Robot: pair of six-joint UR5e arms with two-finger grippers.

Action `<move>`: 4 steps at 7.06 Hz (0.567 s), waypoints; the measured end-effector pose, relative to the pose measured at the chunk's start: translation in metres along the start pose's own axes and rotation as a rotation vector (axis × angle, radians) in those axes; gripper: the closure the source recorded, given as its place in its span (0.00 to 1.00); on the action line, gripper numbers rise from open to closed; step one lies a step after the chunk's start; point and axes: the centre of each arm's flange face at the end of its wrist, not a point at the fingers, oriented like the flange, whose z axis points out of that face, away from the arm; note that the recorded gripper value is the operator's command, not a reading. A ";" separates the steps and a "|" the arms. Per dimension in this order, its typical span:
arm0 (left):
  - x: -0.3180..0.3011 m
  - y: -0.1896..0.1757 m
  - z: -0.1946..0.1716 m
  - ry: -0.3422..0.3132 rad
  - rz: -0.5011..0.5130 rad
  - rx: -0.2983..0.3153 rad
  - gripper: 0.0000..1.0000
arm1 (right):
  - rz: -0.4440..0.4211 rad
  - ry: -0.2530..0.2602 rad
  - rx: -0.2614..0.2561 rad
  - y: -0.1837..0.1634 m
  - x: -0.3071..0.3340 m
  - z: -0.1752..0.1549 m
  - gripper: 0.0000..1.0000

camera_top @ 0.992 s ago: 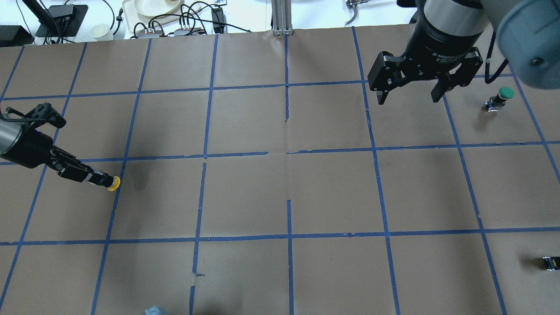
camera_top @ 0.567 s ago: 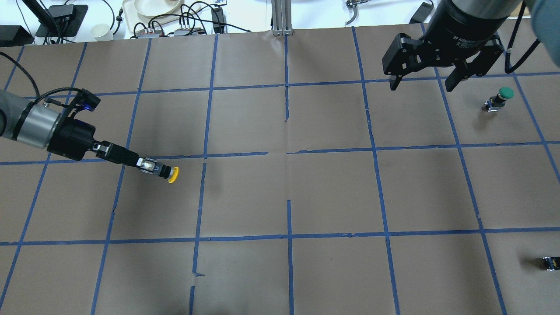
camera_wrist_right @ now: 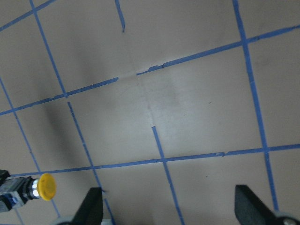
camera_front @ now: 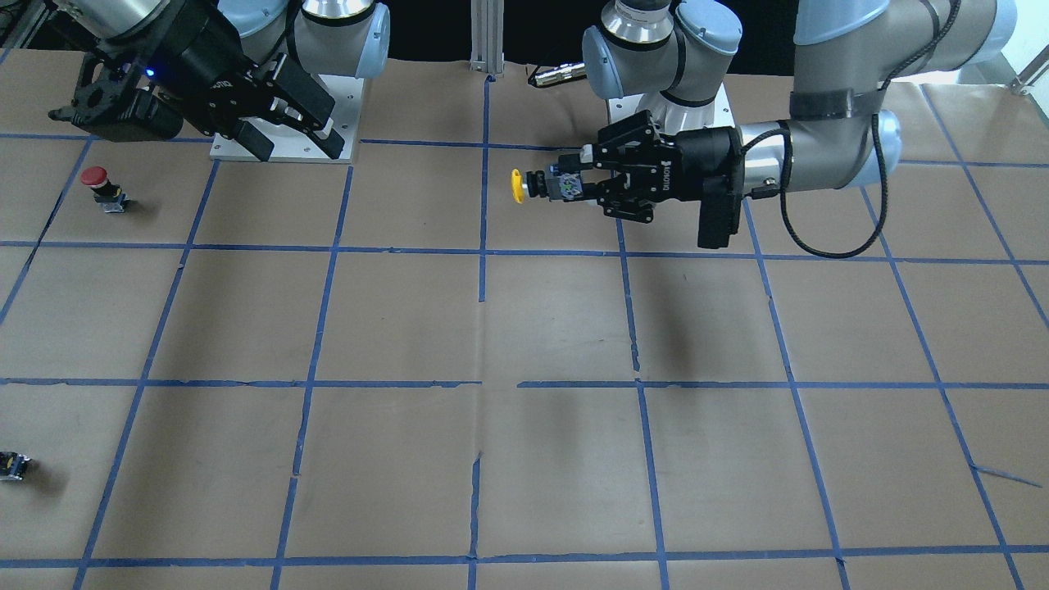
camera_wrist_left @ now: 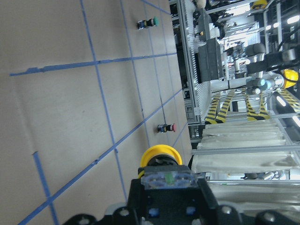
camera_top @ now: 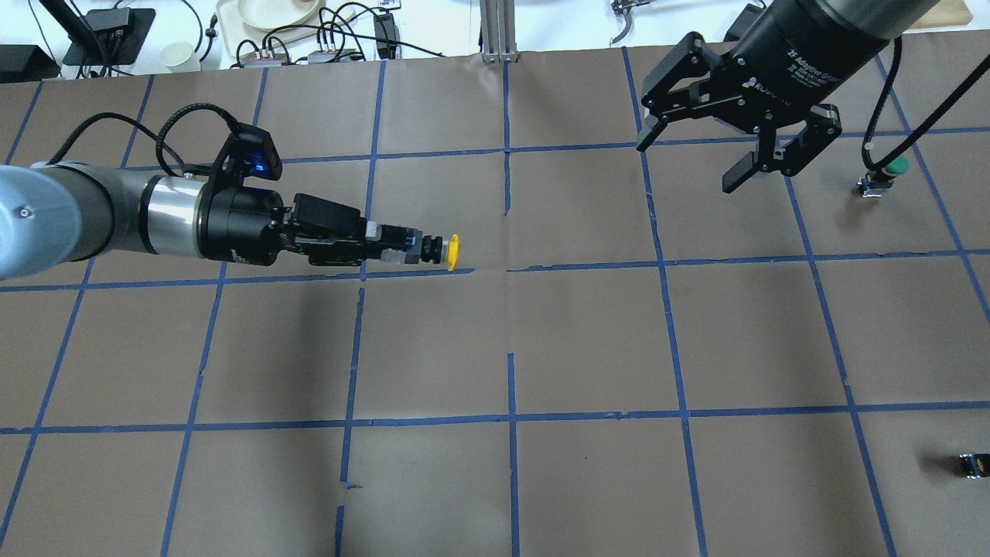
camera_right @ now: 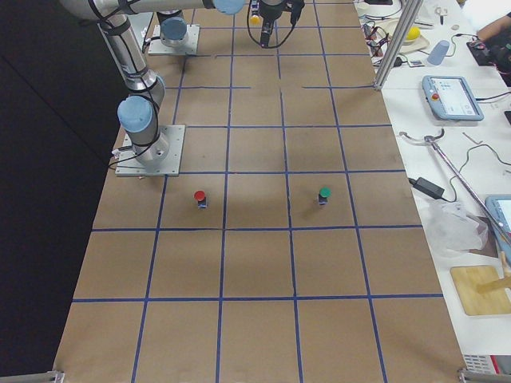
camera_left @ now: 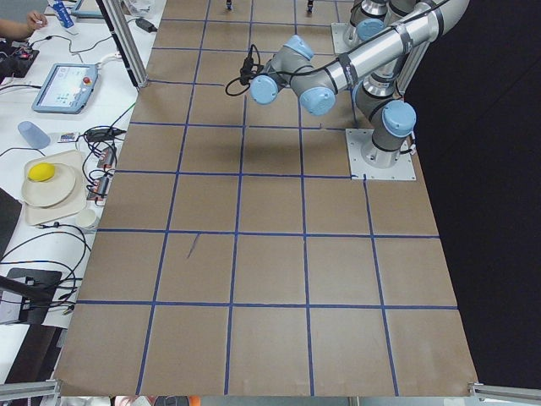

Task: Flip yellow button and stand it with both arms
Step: 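Lift the yellow button with the left gripper and carry it toward the table center, then hold the yellow button up with the left gripper while the right gripper approaches it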

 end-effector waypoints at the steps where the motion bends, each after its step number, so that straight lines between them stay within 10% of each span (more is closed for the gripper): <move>1: 0.011 0.004 0.026 0.077 -0.031 0.055 0.77 | 0.091 -0.074 -0.052 -0.006 0.015 -0.005 0.00; 4: 0.017 0.028 0.064 0.210 -0.116 0.213 0.78 | 0.363 -0.307 -0.236 -0.013 0.050 -0.016 0.00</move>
